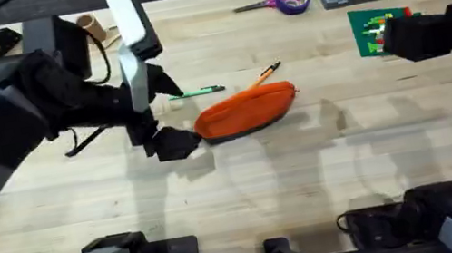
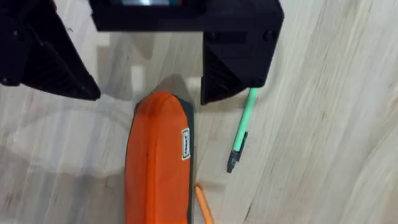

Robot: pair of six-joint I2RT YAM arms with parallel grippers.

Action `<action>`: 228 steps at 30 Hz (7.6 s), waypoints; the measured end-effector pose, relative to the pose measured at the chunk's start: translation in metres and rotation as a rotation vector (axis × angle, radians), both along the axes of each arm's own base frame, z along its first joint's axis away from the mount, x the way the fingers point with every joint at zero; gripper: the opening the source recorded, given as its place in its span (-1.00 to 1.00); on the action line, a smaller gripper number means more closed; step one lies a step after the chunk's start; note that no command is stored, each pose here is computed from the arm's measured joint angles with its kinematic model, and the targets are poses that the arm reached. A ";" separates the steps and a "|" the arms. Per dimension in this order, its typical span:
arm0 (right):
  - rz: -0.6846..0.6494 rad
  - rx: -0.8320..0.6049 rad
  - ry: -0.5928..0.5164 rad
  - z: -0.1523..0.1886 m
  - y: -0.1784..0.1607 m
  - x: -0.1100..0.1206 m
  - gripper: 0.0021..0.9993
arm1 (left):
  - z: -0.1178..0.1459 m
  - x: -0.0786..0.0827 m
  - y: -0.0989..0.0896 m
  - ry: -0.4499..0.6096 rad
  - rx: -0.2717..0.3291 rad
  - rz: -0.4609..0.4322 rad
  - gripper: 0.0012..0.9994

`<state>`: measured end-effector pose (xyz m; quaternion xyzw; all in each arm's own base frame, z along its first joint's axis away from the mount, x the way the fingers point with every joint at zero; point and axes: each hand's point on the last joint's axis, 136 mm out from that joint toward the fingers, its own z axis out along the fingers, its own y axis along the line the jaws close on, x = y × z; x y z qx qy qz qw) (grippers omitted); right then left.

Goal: Unzip the bag, pick up the pens from the table one at a time and place them inside, then zip the bag closed.

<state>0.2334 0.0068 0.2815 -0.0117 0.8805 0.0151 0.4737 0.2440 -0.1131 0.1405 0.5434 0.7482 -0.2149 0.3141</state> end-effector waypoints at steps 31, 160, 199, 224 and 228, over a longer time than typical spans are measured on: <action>0.006 0.004 -0.001 0.000 0.001 0.000 1.00 | -0.051 0.016 -0.032 0.116 -0.060 -0.122 -0.86; 1.378 -0.208 0.201 -0.175 0.098 0.045 1.00 | -0.051 0.017 -0.032 0.107 -0.060 -0.122 -0.92; 1.453 -0.227 0.160 -0.191 0.118 0.055 -0.94 | -0.051 0.018 -0.032 0.102 -0.059 -0.122 -0.92; 1.427 -0.356 0.009 -0.142 0.119 0.055 -0.94 | -0.049 0.018 -0.033 0.101 -0.068 -0.124 -0.92; 1.441 -0.370 -0.020 -0.137 0.124 0.055 -0.94 | -0.050 0.018 -0.033 0.102 -0.067 -0.124 -0.92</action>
